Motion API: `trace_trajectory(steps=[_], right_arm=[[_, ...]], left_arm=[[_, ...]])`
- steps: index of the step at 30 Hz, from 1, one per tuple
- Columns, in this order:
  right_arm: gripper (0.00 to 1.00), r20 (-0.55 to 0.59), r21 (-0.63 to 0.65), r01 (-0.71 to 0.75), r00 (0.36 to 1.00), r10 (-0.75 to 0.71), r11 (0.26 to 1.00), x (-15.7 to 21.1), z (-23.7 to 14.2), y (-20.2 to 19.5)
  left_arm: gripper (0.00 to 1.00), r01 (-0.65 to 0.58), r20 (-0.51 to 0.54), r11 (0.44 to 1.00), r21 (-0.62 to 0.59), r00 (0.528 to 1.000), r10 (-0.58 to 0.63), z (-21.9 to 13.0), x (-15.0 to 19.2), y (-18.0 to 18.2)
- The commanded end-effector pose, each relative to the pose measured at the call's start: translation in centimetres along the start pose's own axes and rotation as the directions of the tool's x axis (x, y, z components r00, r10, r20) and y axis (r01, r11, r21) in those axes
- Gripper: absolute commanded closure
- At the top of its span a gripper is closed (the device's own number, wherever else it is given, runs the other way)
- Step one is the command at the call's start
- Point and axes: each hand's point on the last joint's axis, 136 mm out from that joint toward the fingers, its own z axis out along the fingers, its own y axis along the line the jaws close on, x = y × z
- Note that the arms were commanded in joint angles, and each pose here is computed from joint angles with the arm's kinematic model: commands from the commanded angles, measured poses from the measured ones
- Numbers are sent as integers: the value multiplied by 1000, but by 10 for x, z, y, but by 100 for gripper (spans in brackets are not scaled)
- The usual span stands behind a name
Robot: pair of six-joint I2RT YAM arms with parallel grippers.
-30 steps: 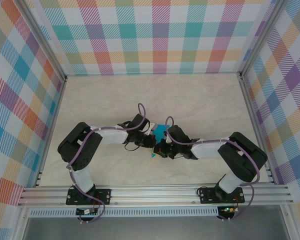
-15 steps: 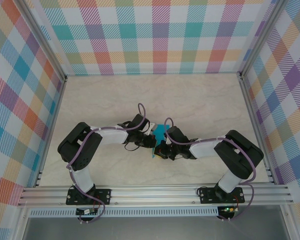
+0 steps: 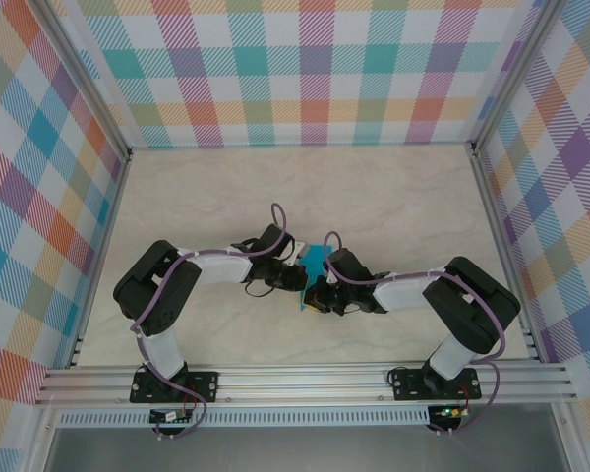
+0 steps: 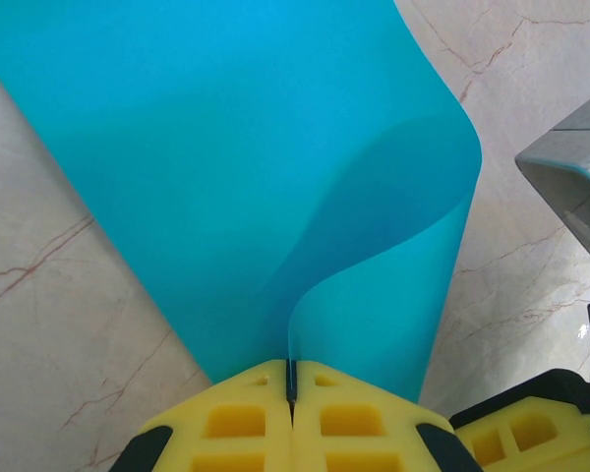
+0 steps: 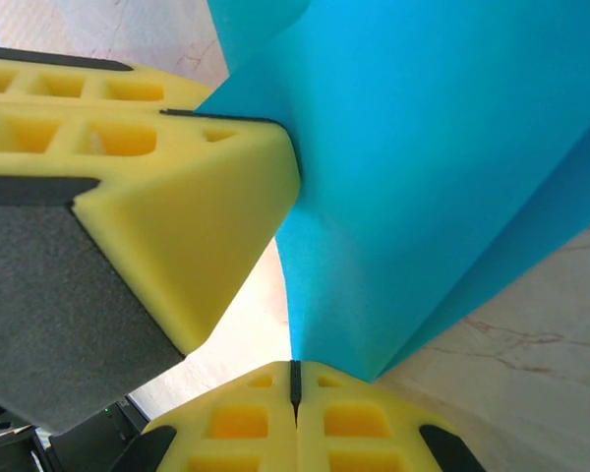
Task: Fold a paper plane with a square sheet of paper (pick it up from the middle)
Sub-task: Third fold the triangle at the center of the table.
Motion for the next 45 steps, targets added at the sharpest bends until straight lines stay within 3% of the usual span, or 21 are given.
trace_trajectory(steps=[1,16,27,40,45], right_arm=[[100,-7,-57,29,1000,-29,998,0,0,19],[100,-12,-5,3,1000,-3,1000,1,18,-9],[100,60,-46,56,997,-54,997,-15,-12,14],[100,52,11,-3,999,3,1000,-23,5,-20],[100,47,-30,10,999,-9,1000,-25,1,-7]], left_arm=[[98,20,-70,999,-26,997,-21,5,19,13],[100,12,-80,998,-66,997,-17,7,22,22],[100,10,-93,997,-77,996,-17,8,25,24],[100,10,-99,997,-75,995,-18,9,26,24],[100,10,-101,997,-76,995,-18,9,26,25]])
